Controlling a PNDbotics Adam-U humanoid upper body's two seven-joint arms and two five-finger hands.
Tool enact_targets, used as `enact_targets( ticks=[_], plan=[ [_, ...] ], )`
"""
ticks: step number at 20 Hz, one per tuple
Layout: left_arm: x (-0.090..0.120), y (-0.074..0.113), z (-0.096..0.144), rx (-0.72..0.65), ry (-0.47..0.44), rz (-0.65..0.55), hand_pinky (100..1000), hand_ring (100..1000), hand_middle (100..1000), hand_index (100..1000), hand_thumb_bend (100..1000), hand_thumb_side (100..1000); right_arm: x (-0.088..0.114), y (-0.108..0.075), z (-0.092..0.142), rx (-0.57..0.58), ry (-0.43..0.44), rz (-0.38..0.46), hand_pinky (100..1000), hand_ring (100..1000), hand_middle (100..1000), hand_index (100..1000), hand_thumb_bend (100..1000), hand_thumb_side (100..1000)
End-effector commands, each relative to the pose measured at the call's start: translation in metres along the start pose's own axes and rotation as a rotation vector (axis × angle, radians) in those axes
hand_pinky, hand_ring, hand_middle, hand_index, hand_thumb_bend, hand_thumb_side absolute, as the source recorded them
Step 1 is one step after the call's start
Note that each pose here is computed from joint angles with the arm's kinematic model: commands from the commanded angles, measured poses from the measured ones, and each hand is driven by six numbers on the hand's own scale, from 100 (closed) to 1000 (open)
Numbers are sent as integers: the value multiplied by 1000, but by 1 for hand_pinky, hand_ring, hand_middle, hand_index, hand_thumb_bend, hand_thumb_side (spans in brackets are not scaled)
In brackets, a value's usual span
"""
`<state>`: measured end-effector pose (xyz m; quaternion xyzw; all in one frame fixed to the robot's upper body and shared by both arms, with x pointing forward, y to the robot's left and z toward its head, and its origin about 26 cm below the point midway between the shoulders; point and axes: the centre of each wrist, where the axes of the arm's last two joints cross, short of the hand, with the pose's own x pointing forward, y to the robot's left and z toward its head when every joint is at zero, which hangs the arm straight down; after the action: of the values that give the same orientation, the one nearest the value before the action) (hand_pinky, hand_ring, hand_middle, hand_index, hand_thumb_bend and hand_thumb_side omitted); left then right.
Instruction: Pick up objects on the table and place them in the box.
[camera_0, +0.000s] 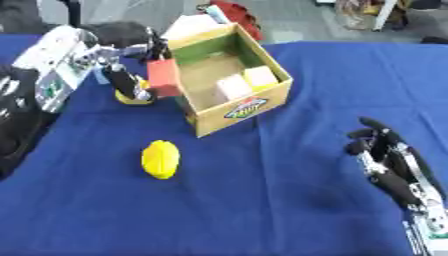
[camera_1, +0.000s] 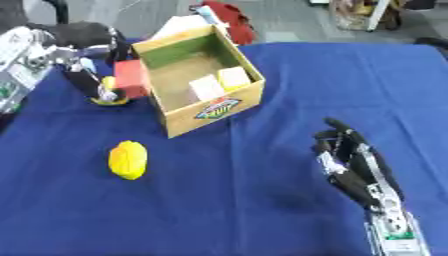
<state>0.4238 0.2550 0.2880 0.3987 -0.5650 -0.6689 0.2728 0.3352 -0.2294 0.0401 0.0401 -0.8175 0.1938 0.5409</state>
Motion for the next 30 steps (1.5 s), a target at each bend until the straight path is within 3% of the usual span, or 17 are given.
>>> enact_targets(
  ticks=[1, 7, 13, 16, 17, 21, 23, 25, 27, 30],
  plan=[
    [5, 15, -18, 72, 23, -13, 678, 499, 468, 680, 286, 177, 4, -4, -2, 5, -13, 15, 657, 626, 662, 901, 100, 367],
    [15, -16, -60, 28, 50, 15, 685, 519, 492, 701, 286, 182, 5, -1, -4, 16, -19, 7, 657, 626, 662, 901, 100, 363],
    [8, -46, -66, -38, 106, -4, 712, 567, 561, 756, 331, 194, 5, 0, -4, 14, -20, 6, 657, 626, 662, 901, 100, 364],
    [0, -47, -60, -62, 111, -11, 739, 612, 611, 791, 359, 201, 5, -1, -4, 9, -19, 7, 657, 626, 662, 901, 100, 365],
    [-3, -46, -57, -77, 108, -15, 766, 674, 684, 840, 426, 217, 5, -2, -4, 9, -19, 8, 657, 626, 662, 900, 100, 364],
    [-14, -33, -43, -136, 110, -38, 818, 759, 799, 908, 502, 447, 4, -3, -4, 7, -16, 12, 657, 627, 662, 900, 100, 364],
    [-19, -27, -36, -134, 124, -35, 825, 768, 812, 916, 504, 470, 5, -3, -4, 8, -16, 13, 657, 627, 662, 900, 100, 364],
    [-25, -21, -28, -113, 142, -28, 818, 757, 792, 900, 479, 419, 5, -3, -4, 9, -17, 14, 657, 627, 662, 900, 100, 363],
    [-33, -14, -18, -83, 162, -18, 808, 733, 749, 873, 433, 263, 4, -4, -3, 6, -15, 16, 657, 626, 662, 900, 100, 363],
    [-48, -8, 1, -68, 200, 1, 808, 728, 738, 863, 429, 199, 4, -6, -3, 1, -12, 19, 657, 626, 662, 900, 100, 365]
  ],
)
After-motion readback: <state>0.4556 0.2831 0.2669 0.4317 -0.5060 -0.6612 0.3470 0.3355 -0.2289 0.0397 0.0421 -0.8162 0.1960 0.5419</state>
